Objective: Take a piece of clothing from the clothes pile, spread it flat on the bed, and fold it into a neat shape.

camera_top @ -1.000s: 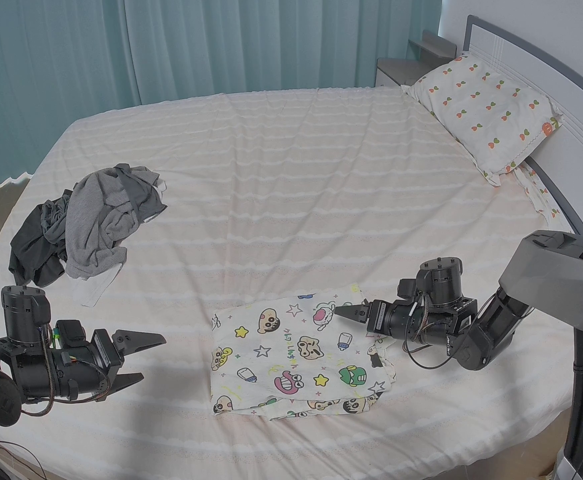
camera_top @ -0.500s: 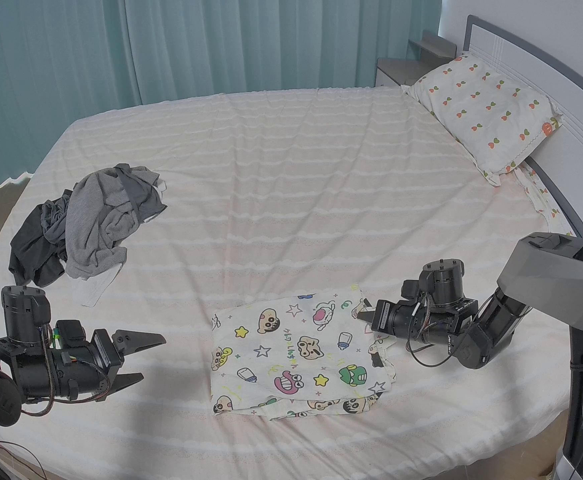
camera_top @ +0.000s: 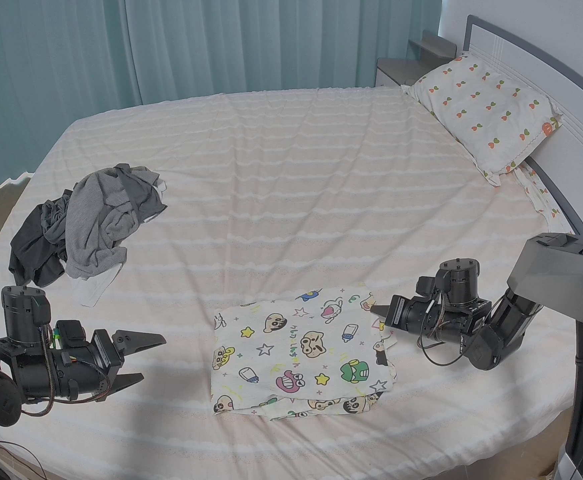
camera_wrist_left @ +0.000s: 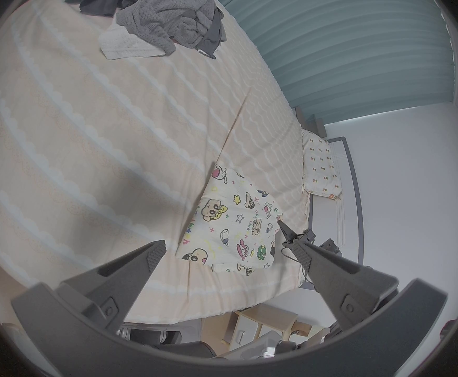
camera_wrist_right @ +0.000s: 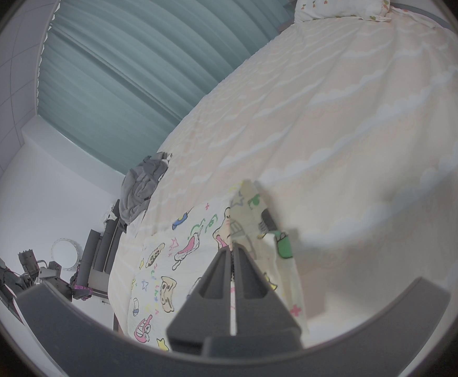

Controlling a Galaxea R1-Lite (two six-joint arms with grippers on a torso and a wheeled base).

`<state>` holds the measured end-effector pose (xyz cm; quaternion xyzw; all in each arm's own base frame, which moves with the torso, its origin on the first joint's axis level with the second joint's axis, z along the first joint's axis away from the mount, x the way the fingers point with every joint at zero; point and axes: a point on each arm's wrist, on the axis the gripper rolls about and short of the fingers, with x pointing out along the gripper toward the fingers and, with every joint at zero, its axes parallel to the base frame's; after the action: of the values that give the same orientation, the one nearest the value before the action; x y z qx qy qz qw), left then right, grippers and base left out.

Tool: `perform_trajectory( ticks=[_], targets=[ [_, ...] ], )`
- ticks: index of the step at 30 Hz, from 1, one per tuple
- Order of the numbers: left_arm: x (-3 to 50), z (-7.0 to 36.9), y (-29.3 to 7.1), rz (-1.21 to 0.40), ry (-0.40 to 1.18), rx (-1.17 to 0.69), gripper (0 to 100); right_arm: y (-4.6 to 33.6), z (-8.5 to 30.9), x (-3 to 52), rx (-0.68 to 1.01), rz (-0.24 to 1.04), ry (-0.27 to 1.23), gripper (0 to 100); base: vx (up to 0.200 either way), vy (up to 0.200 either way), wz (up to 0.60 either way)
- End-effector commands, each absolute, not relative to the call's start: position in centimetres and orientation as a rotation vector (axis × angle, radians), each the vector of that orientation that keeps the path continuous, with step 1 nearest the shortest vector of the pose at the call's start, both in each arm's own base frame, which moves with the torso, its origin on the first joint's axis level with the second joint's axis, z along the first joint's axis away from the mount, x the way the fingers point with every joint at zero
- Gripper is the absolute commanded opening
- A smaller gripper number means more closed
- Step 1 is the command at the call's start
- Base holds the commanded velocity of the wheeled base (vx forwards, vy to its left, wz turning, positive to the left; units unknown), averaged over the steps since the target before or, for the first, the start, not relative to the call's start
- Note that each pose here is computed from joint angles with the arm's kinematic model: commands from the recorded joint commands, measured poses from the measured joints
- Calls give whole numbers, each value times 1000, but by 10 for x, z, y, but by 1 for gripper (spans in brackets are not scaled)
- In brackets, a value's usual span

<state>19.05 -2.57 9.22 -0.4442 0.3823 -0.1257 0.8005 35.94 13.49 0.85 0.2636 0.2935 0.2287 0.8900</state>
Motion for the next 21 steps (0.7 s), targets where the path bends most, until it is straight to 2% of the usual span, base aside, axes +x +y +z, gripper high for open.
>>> perform_trajectory(
  ticks=[1, 13, 14, 21],
  targets=[
    [191, 92, -26, -269, 820, -953, 100, 129, 11, 363, 553, 468, 582, 0, 0, 0, 0],
    [191, 92, -26, -269, 820, -953, 100, 127, 8, 363, 552, 462, 594, 0, 0, 0, 0],
    [191, 92, -26, -269, 820, -953, 100, 127, 8, 363, 552, 462, 594, 100, 0, 0, 0],
    [191, 90, -26, -265, 829, -954, 100, 123, 15, 346, 517, 483, 606, 100, 0, 0, 0]
  ],
)
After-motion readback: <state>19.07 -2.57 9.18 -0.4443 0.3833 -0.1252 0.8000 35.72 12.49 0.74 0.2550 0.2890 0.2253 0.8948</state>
